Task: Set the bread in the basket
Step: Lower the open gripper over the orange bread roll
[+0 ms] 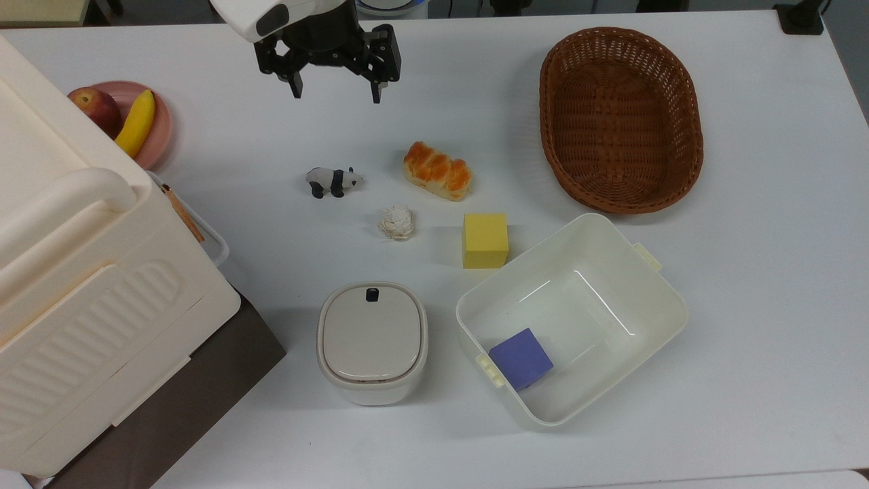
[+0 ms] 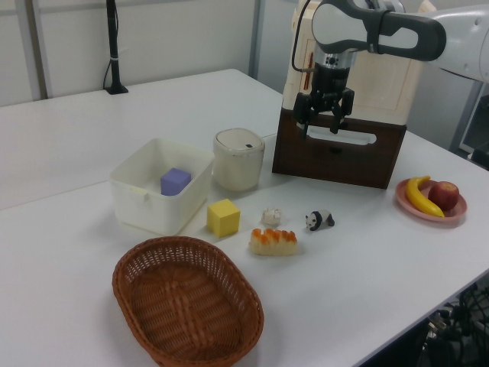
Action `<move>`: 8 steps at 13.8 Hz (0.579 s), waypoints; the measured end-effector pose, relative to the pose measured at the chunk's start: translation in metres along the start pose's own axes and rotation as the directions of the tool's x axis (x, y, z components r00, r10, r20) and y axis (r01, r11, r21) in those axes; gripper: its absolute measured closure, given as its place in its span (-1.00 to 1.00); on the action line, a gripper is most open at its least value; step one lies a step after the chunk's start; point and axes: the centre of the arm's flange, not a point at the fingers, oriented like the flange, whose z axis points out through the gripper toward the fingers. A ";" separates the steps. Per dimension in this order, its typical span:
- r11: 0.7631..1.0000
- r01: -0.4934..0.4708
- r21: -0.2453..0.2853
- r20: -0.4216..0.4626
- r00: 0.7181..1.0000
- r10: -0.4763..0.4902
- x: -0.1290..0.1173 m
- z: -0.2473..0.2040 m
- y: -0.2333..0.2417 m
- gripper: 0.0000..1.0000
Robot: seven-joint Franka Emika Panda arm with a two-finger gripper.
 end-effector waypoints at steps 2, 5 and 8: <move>1.000 0.027 0.000 0.005 1.000 -0.027 0.000 0.001 0.000 -1.00; 0.999 0.048 -0.006 0.027 0.998 -0.048 -0.001 0.009 -0.002 -1.00; 0.998 0.059 -0.016 0.049 0.997 -0.058 0.004 0.022 -0.004 -1.00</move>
